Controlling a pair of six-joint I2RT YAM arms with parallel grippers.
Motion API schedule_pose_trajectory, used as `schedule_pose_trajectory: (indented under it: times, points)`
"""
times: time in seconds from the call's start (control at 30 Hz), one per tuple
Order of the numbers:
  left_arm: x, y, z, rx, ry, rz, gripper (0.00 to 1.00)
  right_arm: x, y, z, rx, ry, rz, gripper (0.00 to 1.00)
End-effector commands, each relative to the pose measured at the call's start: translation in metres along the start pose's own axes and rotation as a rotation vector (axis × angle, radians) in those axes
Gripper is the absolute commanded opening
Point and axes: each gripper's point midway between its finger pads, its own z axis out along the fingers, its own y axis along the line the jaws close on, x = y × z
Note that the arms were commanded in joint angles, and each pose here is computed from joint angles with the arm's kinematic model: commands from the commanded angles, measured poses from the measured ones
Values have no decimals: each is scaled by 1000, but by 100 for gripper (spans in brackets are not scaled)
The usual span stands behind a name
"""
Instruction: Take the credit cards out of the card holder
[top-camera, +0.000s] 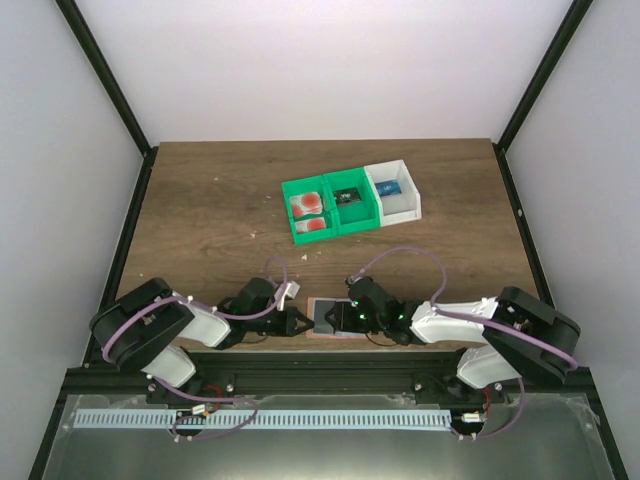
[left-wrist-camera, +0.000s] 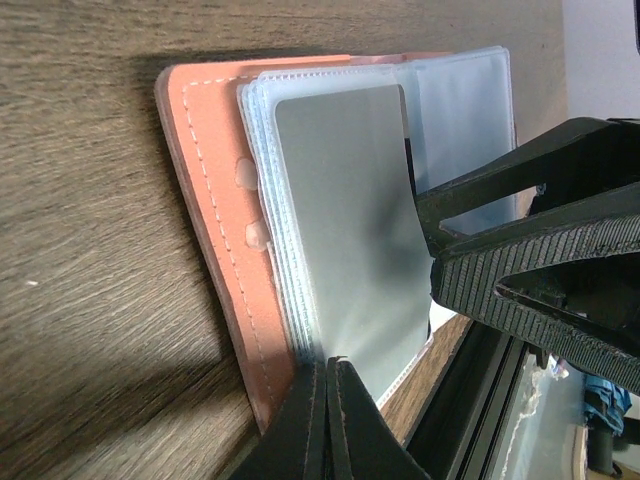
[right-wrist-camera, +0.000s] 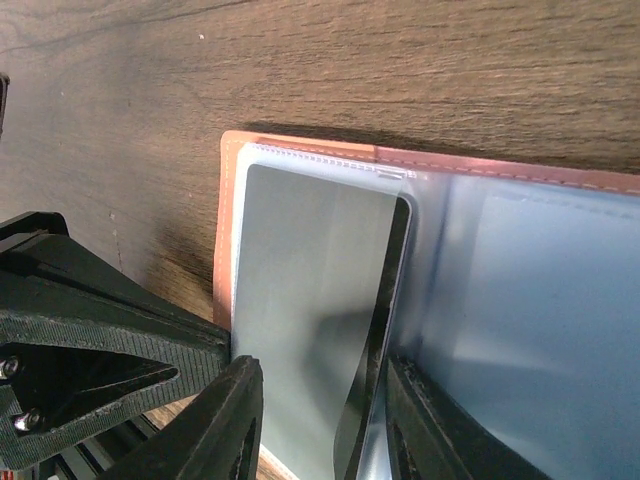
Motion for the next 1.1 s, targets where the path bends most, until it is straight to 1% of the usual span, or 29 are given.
schedule_pose_trajectory:
  times: [0.0,0.07,0.17,0.27,0.57,0.73,0.9,1.03,1.07]
  points:
    - [5,8,2,-30,6,6,0,3,5,-2,-45,7,20,35]
    - [6,8,3,-30,10,6,0,1,8,-5,-69,-5,23,34]
    - [8,9,3,-33,16,4,0,1,12,-8,-109,-11,17,28]
    - [9,9,4,-33,18,3,0,2,13,-8,-125,-8,21,23]
    - [10,9,6,-34,22,2,0,2,10,-11,-126,-17,28,15]
    - [10,11,6,-42,22,0,0,1,7,-13,-118,-24,25,9]
    - [12,15,6,-53,25,-5,0,3,3,-14,-111,-24,28,6]
    - [13,17,5,-62,28,-5,0,5,-2,-15,-108,-21,35,6]
    - [13,17,5,-62,27,-4,0,5,-2,-15,-112,-22,38,7]
